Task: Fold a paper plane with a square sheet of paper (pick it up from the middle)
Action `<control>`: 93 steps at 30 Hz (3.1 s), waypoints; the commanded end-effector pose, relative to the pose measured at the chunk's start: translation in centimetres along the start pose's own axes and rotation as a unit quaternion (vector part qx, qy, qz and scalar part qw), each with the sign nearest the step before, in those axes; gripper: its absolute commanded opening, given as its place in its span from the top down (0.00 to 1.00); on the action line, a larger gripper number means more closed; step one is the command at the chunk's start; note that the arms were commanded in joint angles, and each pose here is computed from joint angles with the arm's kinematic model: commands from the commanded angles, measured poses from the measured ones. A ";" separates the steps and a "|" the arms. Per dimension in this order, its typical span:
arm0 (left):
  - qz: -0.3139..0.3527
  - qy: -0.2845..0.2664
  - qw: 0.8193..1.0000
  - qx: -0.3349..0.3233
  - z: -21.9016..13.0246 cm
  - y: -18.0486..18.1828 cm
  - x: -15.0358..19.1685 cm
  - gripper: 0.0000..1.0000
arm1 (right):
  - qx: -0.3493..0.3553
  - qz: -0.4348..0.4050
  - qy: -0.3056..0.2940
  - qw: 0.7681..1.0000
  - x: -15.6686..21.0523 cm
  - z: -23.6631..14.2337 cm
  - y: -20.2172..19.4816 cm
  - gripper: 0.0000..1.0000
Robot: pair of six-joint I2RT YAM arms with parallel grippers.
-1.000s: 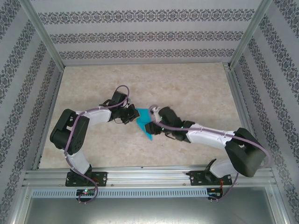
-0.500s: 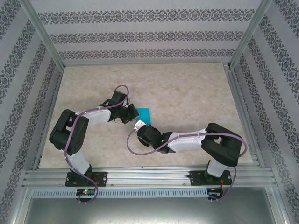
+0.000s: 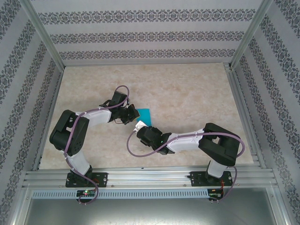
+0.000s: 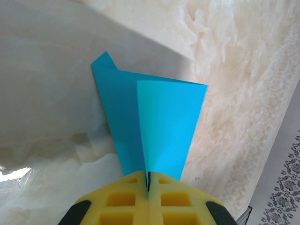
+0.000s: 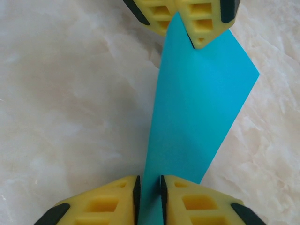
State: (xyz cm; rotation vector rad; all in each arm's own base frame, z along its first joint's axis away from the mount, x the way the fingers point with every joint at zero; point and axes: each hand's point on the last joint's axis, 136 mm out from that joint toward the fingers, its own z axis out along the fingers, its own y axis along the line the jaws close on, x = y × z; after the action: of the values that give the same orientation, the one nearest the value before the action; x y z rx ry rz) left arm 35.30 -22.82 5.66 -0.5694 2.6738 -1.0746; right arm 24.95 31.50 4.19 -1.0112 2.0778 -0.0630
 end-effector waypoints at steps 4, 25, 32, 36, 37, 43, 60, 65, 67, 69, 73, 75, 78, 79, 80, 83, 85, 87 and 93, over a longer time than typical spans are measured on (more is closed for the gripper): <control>-0.002 -0.007 1.000 -0.004 -0.8 -0.1 -0.1 0.92 | 0.012 0.000 -0.017 1.000 -1.4 0.1 -0.1 0.91; 0.035 -0.148 0.986 -0.074 -9.0 1.1 -1.2 0.44 | -0.254 0.250 -0.039 0.933 -1.2 -1.1 0.7 1.00; 0.038 -0.143 0.987 -0.059 -8.9 0.8 -0.9 0.44 | -0.302 0.329 -0.033 0.894 -0.5 -0.6 0.2 1.00; 0.049 -0.123 0.991 -0.024 -7.9 -0.3 -0.4 0.44 | -0.311 0.365 -0.043 0.876 -0.2 -0.6 -0.8 1.00; 0.046 -0.119 0.992 -0.021 -7.7 -0.3 -0.4 0.43 | -0.311 0.367 -0.043 0.875 0.0 -0.6 -0.8 1.00; 0.048 -0.086 0.995 0.002 -5.7 -1.4 0.0 0.42 | -0.328 0.400 -0.032 0.855 0.5 -0.2 -1.2 1.00; 0.085 -0.046 0.995 0.030 -3.1 -2.4 1.6 0.53 | -0.384 0.537 0.009 0.751 1.8 1.0 -2.5 1.00; 0.106 -0.028 0.993 0.040 -2.3 -3.0 2.3 0.54 | -0.397 0.553 0.021 0.733 1.7 1.0 -2.4 1.00; 0.120 -0.016 0.992 0.046 -1.8 -3.5 2.8 0.55 | -0.402 0.555 0.024 0.728 1.5 0.9 -2.4 1.00; 0.130 -0.007 0.990 0.050 -1.3 -3.9 3.2 0.55 | -0.403 0.560 0.029 0.723 1.3 0.9 -2.5 1.00; 0.146 0.001 0.987 0.063 -0.4 -4.9 3.6 0.54 | -0.411 0.567 0.041 0.712 1.2 1.2 -2.2 1.00; 0.151 0.003 0.986 0.069 0.2 -5.3 3.8 0.54 | -0.415 0.570 0.043 0.708 1.2 1.2 -2.1 1.00; 0.152 0.005 0.986 0.071 1.0 -5.4 3.8 0.54 | -0.411 0.574 0.045 0.707 1.3 1.3 -2.2 1.00; 0.152 0.005 0.986 0.070 1.4 -5.3 3.8 0.54 | -0.412 0.574 0.045 0.706 1.2 1.3 -2.2 1.00; 0.149 0.005 0.986 0.069 1.7 -5.1 3.7 0.53 | -0.410 0.575 0.045 0.707 1.2 1.4 -2.2 1.00; 0.147 0.006 0.987 0.070 2.5 -5.0 3.4 0.54 | -0.409 0.575 0.046 0.707 1.3 1.5 -2.2 1.00; 0.146 0.006 0.987 0.068 2.8 -4.8 3.3 0.54 | -0.407 0.573 0.045 0.709 1.4 1.6 -2.2 0.97; 0.147 0.005 0.987 0.060 2.9 -4.6 3.2 0.54 | -0.408 0.569 0.042 0.713 1.3 1.5 -2.3 0.89; 0.147 0.001 0.988 0.048 3.1 -4.2 2.9 0.54 | -0.391 0.546 0.045 0.739 1.5 1.4 -2.5 0.74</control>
State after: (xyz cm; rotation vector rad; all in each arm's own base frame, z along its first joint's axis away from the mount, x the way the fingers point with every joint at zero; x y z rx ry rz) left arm 33.91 -27.97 5.35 -0.2033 2.6296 -1.1082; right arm 26.55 29.57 3.25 0.0385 2.4954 1.5491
